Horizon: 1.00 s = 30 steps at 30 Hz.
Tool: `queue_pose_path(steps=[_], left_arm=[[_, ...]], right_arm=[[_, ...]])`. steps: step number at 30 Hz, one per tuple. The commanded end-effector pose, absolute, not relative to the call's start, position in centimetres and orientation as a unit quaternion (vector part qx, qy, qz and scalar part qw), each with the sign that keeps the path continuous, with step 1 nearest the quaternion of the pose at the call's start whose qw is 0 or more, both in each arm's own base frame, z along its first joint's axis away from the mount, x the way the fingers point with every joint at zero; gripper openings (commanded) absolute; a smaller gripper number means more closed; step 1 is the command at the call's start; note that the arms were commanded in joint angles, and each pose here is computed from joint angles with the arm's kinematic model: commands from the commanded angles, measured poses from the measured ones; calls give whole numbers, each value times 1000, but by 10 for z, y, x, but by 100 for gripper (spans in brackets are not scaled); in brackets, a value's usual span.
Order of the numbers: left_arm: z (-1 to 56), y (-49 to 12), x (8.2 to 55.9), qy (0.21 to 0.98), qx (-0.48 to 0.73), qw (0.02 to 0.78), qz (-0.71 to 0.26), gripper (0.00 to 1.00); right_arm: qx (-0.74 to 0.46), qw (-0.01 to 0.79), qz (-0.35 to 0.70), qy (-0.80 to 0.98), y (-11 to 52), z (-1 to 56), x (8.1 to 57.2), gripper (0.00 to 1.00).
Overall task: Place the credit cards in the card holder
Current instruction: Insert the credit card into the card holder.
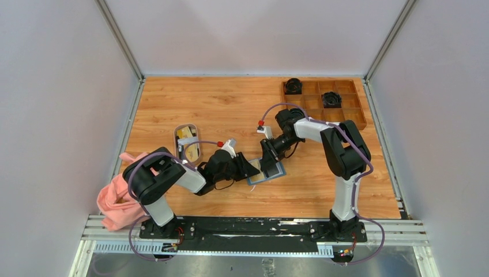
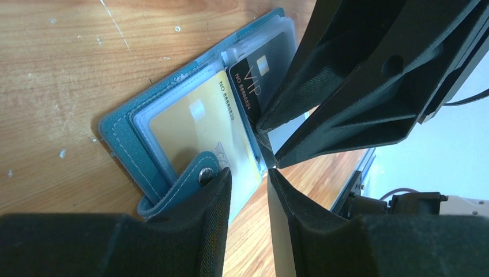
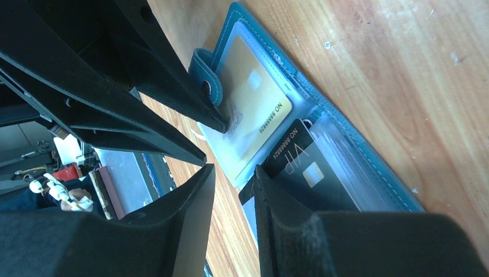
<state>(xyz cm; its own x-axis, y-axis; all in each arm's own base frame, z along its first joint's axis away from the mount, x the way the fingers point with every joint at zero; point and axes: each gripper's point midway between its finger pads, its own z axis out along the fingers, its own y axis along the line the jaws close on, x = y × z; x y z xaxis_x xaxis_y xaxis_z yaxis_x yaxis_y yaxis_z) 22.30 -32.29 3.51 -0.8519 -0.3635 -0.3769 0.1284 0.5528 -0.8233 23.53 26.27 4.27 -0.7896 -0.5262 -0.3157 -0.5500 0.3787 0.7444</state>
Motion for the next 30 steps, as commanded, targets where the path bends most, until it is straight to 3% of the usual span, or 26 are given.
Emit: queue_pose_path(steps=[1, 30], left_arm=[[43, -318, 224, 834, -62, 279, -472, 35], [33, -295, 210, 863, -55, 273, -422, 38]], right_arm=[[-332, -3, 439, 835, 261, 33, 230, 35], [-329, -14, 420, 846, 259, 22, 230, 32]])
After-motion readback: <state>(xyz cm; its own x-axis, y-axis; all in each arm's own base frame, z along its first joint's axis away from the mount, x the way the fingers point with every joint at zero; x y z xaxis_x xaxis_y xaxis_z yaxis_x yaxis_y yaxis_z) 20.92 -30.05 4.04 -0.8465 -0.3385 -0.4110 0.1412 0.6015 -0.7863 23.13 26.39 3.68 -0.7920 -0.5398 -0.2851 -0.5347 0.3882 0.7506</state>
